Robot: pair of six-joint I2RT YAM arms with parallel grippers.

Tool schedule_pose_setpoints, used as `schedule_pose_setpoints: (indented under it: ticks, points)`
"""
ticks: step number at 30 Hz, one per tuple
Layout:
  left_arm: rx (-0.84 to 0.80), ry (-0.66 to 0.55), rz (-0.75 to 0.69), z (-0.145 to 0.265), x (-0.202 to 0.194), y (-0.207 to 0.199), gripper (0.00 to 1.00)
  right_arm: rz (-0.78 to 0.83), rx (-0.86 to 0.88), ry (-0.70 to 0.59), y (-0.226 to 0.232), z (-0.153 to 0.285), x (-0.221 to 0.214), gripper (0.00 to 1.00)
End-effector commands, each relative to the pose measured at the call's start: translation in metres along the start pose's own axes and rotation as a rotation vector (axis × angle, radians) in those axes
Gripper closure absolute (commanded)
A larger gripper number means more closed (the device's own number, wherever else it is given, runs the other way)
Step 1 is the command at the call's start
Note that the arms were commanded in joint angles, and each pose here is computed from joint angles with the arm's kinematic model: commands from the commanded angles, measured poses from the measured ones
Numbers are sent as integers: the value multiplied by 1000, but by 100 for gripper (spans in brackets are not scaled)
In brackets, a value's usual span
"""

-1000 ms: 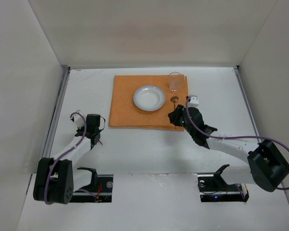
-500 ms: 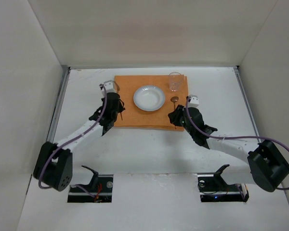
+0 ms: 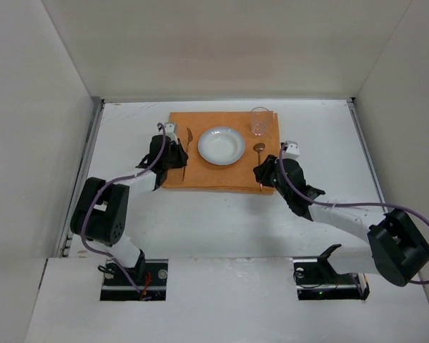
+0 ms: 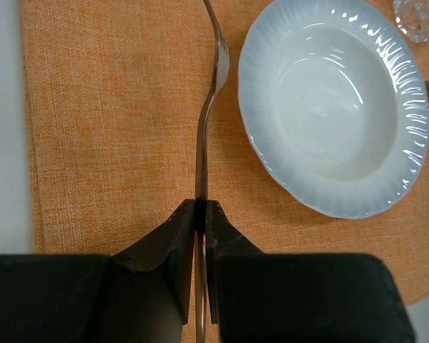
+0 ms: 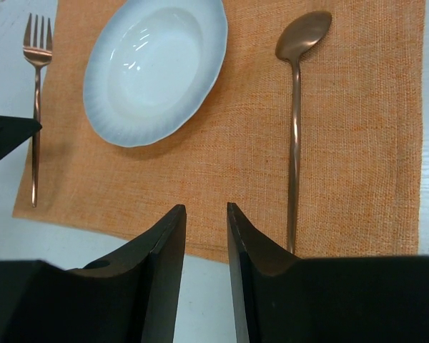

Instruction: Set the dinner table for one person

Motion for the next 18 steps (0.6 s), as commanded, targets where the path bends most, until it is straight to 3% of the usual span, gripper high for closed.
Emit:
schedule_pose_setpoints:
  ticks: [1, 18]
  points:
    - [-74, -67, -3, -5, 20, -8, 97, -36, 30, -71, 6, 2, 16, 65]
    - [62, -39, 38, -18, 0, 21, 97, -25, 19, -50, 6, -5, 10, 64]
Point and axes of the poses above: each gripper's point midway between its finger pads, its own z axis back along the fingers, its own y axis along the line the jaws close on, x = y × z, the point moved 5 cm from there along z, back along the fingers, and after that the axes turned 2 degrees about -z, right-handed, at the moved point
